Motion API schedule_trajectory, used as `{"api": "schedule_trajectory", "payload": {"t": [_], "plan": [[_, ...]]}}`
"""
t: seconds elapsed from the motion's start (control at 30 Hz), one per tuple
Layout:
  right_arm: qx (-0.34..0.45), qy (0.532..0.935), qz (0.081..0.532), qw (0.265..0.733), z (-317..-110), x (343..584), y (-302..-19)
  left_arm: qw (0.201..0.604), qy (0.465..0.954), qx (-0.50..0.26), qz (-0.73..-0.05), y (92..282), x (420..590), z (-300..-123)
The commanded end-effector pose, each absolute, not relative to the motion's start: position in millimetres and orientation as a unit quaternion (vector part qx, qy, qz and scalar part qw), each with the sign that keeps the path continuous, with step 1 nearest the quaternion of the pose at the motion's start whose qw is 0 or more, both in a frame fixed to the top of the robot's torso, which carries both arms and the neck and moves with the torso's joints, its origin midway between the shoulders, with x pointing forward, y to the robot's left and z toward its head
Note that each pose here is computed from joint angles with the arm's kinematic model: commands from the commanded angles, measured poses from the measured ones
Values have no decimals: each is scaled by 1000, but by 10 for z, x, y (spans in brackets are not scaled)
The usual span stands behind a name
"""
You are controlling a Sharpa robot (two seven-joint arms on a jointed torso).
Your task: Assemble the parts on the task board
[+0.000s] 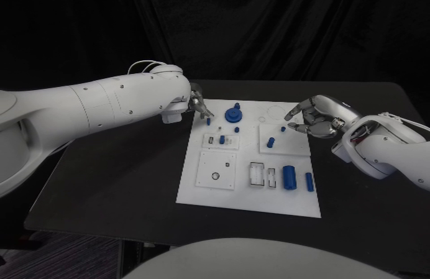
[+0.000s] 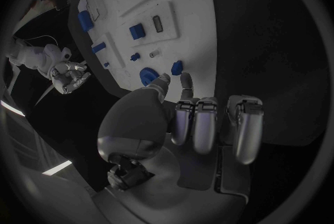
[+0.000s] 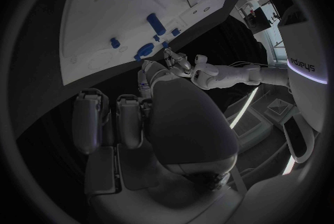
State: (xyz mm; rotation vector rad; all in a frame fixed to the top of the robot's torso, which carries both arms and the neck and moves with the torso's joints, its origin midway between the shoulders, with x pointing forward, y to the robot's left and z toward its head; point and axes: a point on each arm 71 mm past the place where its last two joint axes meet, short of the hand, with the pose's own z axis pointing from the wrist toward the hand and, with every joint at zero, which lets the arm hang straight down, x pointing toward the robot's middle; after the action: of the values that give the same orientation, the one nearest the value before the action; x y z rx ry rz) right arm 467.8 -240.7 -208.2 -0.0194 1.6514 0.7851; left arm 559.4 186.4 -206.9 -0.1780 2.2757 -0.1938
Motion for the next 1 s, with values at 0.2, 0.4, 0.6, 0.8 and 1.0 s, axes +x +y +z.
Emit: {"api": "schedule_trajectory", "payload": {"t": [0.2,0.4,0.6,0.8,1.0], "plan": [[-4,720,334,608,-2100,4677,-2418,401,910,-61,-79,1835,5577,-2124],[-4,721,334,608,-2100,4678,-2417,400,911,-60,-81,1820,5572,-2137],[-4,721,334,607,-2102,4679,-2415,400,911,-59,-82,1812,5571,-2144],[-3,722,333,607,-2103,4680,-2416,401,910,-59,-85,1809,5574,-2146],[-3,722,333,606,-2105,4681,-2414,400,910,-58,-87,1797,5576,-2148]]}}
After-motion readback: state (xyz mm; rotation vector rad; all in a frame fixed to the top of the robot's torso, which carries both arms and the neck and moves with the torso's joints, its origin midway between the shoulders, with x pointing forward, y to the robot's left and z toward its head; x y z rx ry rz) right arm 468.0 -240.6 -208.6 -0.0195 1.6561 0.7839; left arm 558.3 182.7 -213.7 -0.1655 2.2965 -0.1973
